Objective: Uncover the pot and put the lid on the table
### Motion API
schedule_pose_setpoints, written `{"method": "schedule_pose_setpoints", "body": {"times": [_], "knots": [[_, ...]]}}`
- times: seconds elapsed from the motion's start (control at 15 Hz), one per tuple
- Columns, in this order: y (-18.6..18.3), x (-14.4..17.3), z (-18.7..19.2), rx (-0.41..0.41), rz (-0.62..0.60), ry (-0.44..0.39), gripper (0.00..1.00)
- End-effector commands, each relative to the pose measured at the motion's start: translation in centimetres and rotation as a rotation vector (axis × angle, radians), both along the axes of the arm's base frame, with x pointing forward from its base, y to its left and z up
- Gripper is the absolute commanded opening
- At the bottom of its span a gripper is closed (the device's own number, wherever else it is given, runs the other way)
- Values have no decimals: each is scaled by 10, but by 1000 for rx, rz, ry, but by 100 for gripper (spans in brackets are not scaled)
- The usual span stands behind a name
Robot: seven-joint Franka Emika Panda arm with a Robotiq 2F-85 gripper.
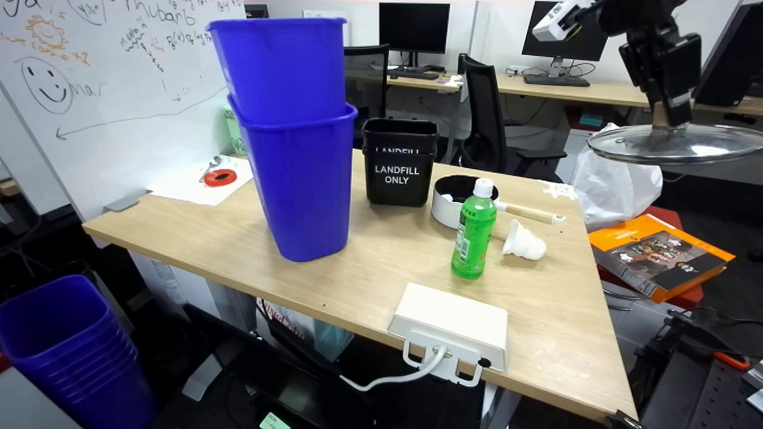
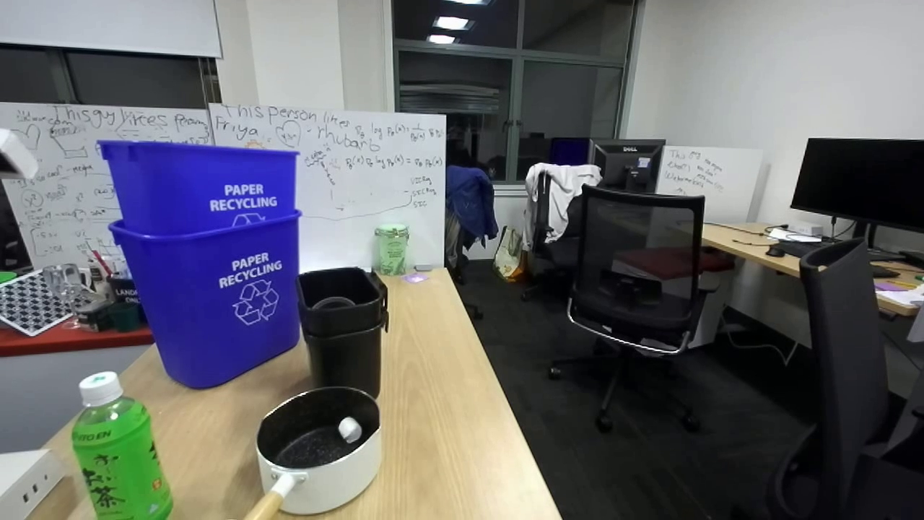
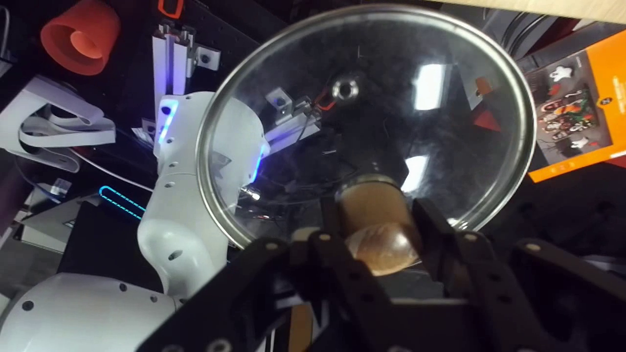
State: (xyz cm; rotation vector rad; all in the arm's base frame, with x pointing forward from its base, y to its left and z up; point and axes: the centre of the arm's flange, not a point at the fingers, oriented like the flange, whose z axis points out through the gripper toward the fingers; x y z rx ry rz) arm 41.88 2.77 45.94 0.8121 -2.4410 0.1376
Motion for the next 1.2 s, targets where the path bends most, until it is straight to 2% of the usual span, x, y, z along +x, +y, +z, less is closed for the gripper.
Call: {"method": "schedule_pose_setpoints", "body": {"times": [0.0, 0.2, 0.27, 0.4, 1.13], "knots": [[33, -24, -28, 51, -64, -52, 16], [52, -40, -53, 59, -61, -38, 16], [30, -35, -44, 57, -36, 9, 41], [39, -42, -53, 45, -23, 3, 41], [34, -42, -50, 42, -37, -12, 41]]}}
